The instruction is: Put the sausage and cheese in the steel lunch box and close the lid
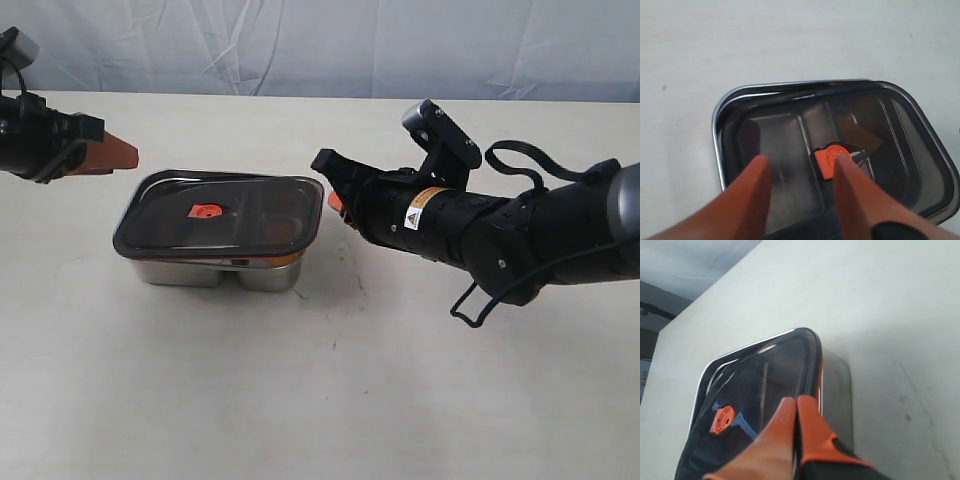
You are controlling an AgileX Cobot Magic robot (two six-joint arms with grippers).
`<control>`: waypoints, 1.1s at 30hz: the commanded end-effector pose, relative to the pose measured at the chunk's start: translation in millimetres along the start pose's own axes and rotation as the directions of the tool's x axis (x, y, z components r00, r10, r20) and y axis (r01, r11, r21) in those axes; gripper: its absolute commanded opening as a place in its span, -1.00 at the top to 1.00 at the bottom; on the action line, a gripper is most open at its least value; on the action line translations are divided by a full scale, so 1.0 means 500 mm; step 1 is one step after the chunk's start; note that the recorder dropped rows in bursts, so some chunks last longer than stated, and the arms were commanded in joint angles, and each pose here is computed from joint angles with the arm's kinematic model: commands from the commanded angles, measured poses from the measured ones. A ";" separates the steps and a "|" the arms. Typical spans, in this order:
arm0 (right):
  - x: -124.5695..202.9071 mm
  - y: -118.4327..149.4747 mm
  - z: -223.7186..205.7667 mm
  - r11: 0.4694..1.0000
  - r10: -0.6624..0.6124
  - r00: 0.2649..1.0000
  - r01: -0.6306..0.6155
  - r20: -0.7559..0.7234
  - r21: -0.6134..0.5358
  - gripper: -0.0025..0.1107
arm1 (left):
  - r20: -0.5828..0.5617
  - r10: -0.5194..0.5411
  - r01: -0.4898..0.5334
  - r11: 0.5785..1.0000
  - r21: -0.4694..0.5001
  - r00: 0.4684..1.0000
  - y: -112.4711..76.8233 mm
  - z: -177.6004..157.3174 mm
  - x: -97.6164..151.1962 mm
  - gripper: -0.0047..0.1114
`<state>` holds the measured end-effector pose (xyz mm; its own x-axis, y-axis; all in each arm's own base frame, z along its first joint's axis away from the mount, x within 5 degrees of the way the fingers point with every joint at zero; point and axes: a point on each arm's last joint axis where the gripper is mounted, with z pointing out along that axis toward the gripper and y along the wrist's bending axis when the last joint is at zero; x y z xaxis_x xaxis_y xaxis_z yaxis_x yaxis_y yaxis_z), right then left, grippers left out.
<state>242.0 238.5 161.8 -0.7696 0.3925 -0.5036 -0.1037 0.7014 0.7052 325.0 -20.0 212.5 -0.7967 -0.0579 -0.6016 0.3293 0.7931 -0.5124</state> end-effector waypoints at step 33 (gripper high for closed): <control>0.009 0.039 0.030 0.947 -0.272 0.936 0.302 -0.221 0.111 0.97 | -0.029 -0.025 0.023 0.999 -0.042 0.999 0.004 0.002 0.005 0.92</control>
<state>247.0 260.5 166.3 -0.8357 0.0640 -0.5454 -0.2409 0.8497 0.4690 327.3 -14.4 209.2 -0.8037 -0.0824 -0.5893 0.2674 0.8347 -0.4814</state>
